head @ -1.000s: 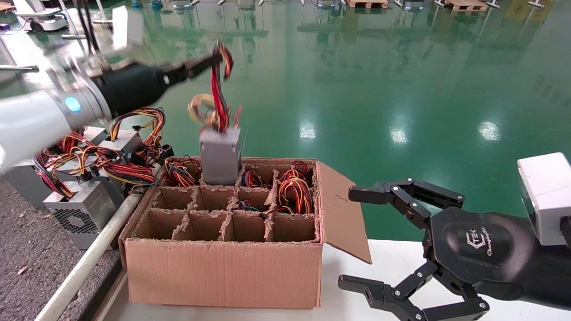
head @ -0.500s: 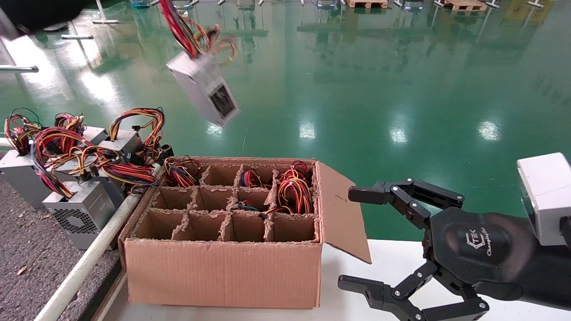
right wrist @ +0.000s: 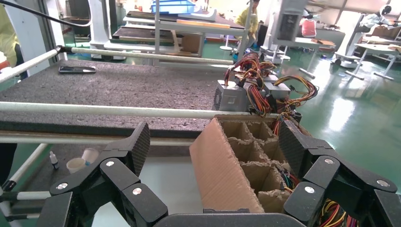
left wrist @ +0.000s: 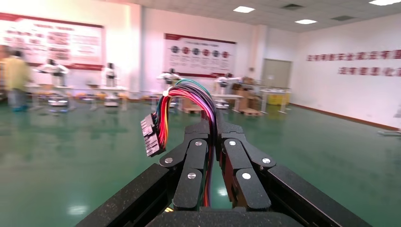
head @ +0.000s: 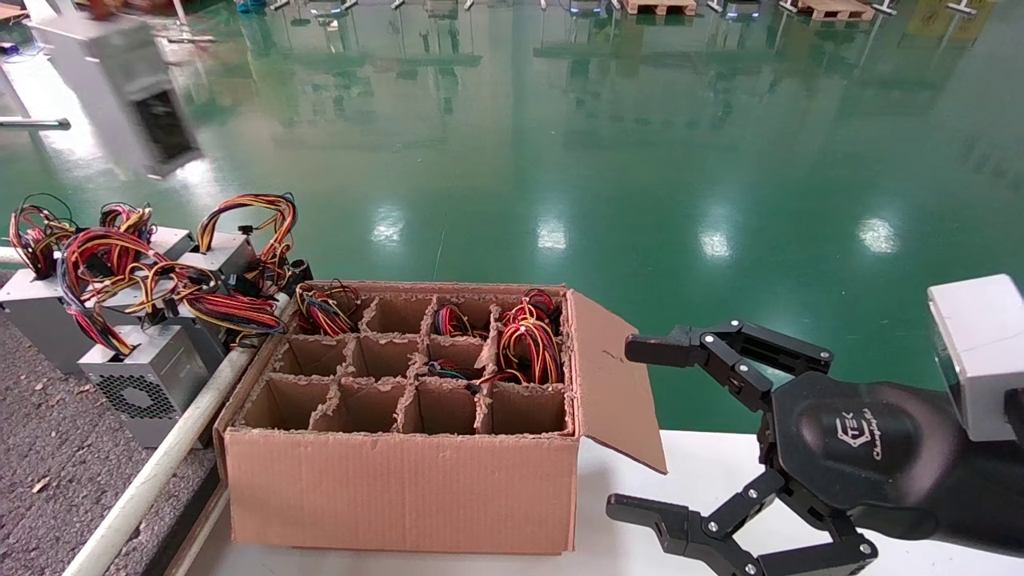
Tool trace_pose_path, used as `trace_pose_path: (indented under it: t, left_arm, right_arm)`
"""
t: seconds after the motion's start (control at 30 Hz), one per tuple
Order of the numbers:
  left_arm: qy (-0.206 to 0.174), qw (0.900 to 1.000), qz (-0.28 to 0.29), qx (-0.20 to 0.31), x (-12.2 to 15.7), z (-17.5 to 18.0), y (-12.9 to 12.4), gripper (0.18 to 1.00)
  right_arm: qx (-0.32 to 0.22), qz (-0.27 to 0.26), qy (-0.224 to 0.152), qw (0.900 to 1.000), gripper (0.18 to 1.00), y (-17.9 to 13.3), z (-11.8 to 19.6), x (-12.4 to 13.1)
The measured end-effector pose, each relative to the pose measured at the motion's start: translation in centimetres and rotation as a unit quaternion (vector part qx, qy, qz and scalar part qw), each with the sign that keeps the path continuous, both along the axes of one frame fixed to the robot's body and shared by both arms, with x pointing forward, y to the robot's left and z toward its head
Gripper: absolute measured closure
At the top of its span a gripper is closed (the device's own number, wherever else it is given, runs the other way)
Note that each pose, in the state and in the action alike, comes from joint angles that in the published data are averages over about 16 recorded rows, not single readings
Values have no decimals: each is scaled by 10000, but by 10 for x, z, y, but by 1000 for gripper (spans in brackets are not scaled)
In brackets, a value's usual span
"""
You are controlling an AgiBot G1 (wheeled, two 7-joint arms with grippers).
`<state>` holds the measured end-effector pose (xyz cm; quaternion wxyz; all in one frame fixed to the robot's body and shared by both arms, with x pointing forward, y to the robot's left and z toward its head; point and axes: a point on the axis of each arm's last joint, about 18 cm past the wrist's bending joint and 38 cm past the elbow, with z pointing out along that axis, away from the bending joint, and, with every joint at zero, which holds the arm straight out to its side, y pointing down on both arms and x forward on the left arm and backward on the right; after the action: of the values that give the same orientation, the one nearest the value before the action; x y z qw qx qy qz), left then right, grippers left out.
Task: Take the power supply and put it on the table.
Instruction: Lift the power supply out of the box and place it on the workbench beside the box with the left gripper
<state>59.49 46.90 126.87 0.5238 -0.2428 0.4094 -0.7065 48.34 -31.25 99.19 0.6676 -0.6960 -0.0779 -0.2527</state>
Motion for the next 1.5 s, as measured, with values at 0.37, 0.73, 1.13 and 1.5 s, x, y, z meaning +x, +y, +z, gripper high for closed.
trace_pose_path:
  t: [0.37,0.73,1.13,1.5]
  left_arm:
    - [78,9984,562,89,-51,-12,70,987]
    - [474,9956,716,383,-98,-40,110,987]
    - [721,9920,971,363,-121,-62,139,988]
    - [1033,9879,1112,314,-123,-91,155,988]
  right_arm:
    - [0,0,0,10000,178,0,0,0]
    - [0,0,0,10000,178,0,0,0]
    - [0,0,0,10000,178,0,0,0]
    - [0,0,0,10000,178,0,0,0]
